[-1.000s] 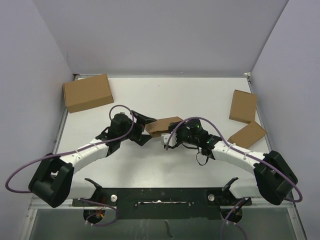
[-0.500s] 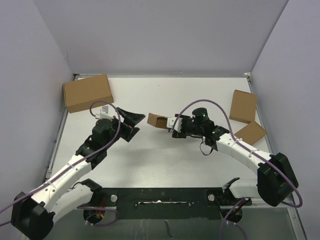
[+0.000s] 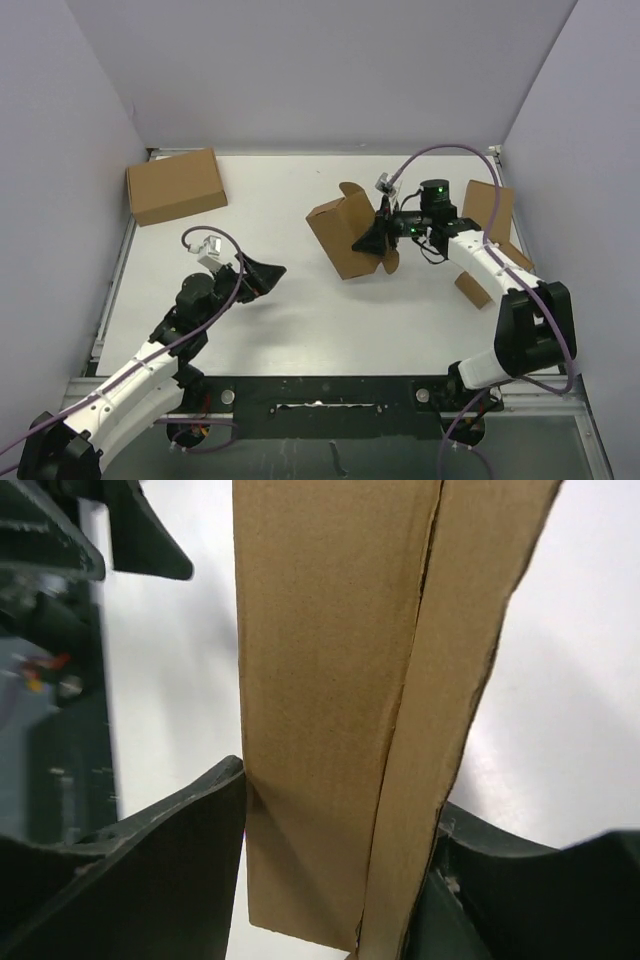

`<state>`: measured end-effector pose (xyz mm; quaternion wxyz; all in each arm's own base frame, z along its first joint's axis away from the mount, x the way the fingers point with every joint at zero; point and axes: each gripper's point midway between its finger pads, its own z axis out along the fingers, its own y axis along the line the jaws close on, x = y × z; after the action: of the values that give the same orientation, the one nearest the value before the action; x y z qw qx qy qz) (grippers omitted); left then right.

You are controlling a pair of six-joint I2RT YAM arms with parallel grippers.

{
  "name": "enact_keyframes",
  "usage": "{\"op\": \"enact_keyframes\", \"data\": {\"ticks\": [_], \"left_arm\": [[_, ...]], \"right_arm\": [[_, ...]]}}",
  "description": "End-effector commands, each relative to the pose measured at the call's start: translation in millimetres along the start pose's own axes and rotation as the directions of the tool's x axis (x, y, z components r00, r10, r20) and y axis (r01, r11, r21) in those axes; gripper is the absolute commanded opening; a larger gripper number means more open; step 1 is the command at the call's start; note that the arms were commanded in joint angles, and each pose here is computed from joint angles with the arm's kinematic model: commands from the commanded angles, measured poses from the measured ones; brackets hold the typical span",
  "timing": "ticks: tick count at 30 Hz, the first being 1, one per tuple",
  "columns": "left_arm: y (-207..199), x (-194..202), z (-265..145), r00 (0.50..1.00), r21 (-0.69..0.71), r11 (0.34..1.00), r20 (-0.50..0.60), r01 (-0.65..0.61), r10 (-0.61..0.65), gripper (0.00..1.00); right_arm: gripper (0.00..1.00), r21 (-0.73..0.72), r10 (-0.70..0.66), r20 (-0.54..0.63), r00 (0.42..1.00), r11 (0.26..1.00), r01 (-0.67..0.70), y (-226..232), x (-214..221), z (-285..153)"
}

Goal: Fold the paper box

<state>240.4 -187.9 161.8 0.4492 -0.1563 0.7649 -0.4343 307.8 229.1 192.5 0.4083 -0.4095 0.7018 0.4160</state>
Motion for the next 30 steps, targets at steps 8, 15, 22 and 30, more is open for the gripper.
{"op": "enact_keyframes", "data": {"ticks": [8,15,22,30], "left_arm": [[-33.3,4.5,1.1,0.998,0.2,0.979,-0.025,-0.049,0.055,0.94],[-22.1,18.8,20.7,0.994,0.115,0.993,-0.109,-0.01,0.023,0.91],[-12.3,37.2,51.8,0.983,-0.053,0.996,-0.173,-0.073,0.063,0.91],[7.8,52.3,81.5,0.976,-0.207,0.977,-0.219,-0.05,0.003,0.91]], "right_arm": [[0.44,-0.214,0.651,-0.049,0.758,0.734,-0.645,-4.7,34.4,19.2],[0.47,-0.166,0.763,-0.129,0.633,0.613,-0.772,-9.6,77.1,41.3],[0.56,0.0,0.779,-0.148,0.61,0.617,-0.787,-18.9,110.0,47.8],[0.73,0.135,0.726,-0.164,0.668,0.687,-0.714,-36.5,123.2,35.0]]}}
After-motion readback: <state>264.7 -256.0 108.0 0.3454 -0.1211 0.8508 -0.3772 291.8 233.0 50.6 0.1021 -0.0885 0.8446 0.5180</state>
